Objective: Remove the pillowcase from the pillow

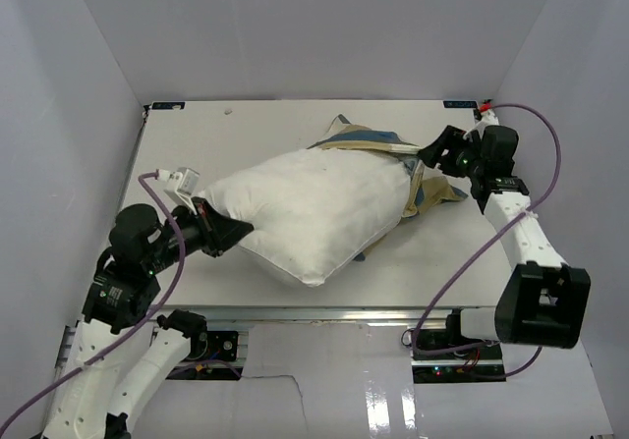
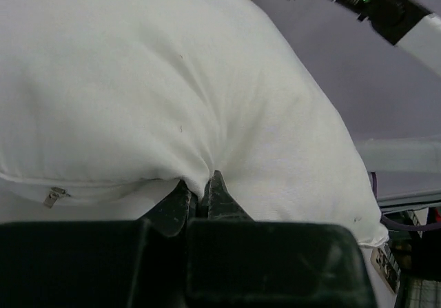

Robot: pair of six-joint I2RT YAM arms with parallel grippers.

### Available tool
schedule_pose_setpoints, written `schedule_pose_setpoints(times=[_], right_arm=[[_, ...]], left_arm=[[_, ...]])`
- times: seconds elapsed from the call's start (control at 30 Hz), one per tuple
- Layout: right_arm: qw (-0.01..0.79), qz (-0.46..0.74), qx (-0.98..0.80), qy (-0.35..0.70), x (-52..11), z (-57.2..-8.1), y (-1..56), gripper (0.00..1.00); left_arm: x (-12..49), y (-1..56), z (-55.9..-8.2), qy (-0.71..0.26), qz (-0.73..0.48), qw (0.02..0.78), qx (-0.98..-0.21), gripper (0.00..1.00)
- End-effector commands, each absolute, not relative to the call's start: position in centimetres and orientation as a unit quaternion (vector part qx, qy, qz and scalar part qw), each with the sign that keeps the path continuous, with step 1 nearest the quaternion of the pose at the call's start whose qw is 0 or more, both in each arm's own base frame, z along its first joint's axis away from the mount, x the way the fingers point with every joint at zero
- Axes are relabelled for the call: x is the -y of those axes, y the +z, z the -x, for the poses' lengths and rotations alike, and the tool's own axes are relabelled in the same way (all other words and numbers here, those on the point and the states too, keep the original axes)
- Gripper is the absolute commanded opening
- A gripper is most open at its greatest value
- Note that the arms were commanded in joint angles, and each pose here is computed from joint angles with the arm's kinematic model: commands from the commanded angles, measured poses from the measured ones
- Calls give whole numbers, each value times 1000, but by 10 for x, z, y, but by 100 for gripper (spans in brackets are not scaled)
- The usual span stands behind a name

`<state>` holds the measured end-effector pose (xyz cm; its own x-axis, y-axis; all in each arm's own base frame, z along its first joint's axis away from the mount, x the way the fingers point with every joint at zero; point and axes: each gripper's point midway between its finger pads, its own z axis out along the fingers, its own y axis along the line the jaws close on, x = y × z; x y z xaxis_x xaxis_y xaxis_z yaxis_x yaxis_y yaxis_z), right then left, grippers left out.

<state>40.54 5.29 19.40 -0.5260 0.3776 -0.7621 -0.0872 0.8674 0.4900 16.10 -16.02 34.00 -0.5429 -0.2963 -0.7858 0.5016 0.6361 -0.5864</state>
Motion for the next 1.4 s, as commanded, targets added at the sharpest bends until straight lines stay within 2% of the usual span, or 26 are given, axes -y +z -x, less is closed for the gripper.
schedule_pose_setpoints(times=[0.0, 0.1, 0.17, 0.2, 0.27, 0.4, 0.67, 0.7, 0.77, 0.8, 0.83, 0.9, 0.93, 1.07, 1.1, 1.17, 1.23, 1.3, 1.37], right_arm=[[581, 83, -769, 254, -111, -386, 290, 73], [602, 164, -738, 256, -142, -378, 308, 86], [599, 212, -723, 270, -167, -377, 322, 90], [577, 231, -738, 264, -173, -387, 304, 91], [572, 259, -731, 266, -192, -397, 314, 94], [518, 286, -767, 249, -215, -426, 269, 95], [390, 400, -798, 227, -281, -435, 180, 94], [385, 401, -797, 237, -285, -436, 181, 91], [370, 390, -809, 239, -287, -441, 166, 70], [370, 383, -812, 239, -284, -446, 164, 59], [374, 379, -811, 243, -284, -450, 167, 42], [370, 349, -824, 249, -272, -464, 162, 25], [381, 334, -827, 244, -265, -475, 167, 8], [405, 201, -876, 166, -195, -523, 151, 8], [408, 128, -894, 134, -157, -536, 145, 8], [409, 67, -903, 114, -122, -542, 132, 8], [427, 5, -900, 88, -83, -546, 128, 8], [452, -43, -891, 14, -46, -544, 126, 8], [453, -68, -889, -18, -25, -545, 124, 8]], left_arm=[[174, 314, -162, -461, -87, 472, -747, 0], [175, 276, -157, -476, -64, 446, -756, 0], [173, 270, -148, -483, -63, 449, -749, 0], [174, 258, -145, -486, -59, 438, -754, 0], [175, 254, -134, -502, -63, 431, -747, 0], [178, 243, -120, -525, -66, 412, -742, 0], [177, 241, -118, -522, -69, 414, -743, 0], [177, 242, -118, -521, -68, 415, -743, 0], [176, 246, -118, -521, -69, 419, -741, 0], [176, 248, -119, -519, -70, 421, -740, 0], [174, 250, -121, -513, -69, 428, -741, 0], [171, 265, -120, -506, -70, 442, -737, 0], [169, 271, -123, -498, -70, 451, -738, 0], [153, 325, -132, -449, -64, 507, -733, 0], [145, 360, -127, -439, -67, 543, -713, 0], [125, 378, -142, -381, -37, 578, -721, 0], [102, 418, -138, -344, -12, 630, -696, 0], [76, 432, -145, -287, 27, 665, -689, 0], [61, 449, -145, -259, 47, 685, -679, 0]])
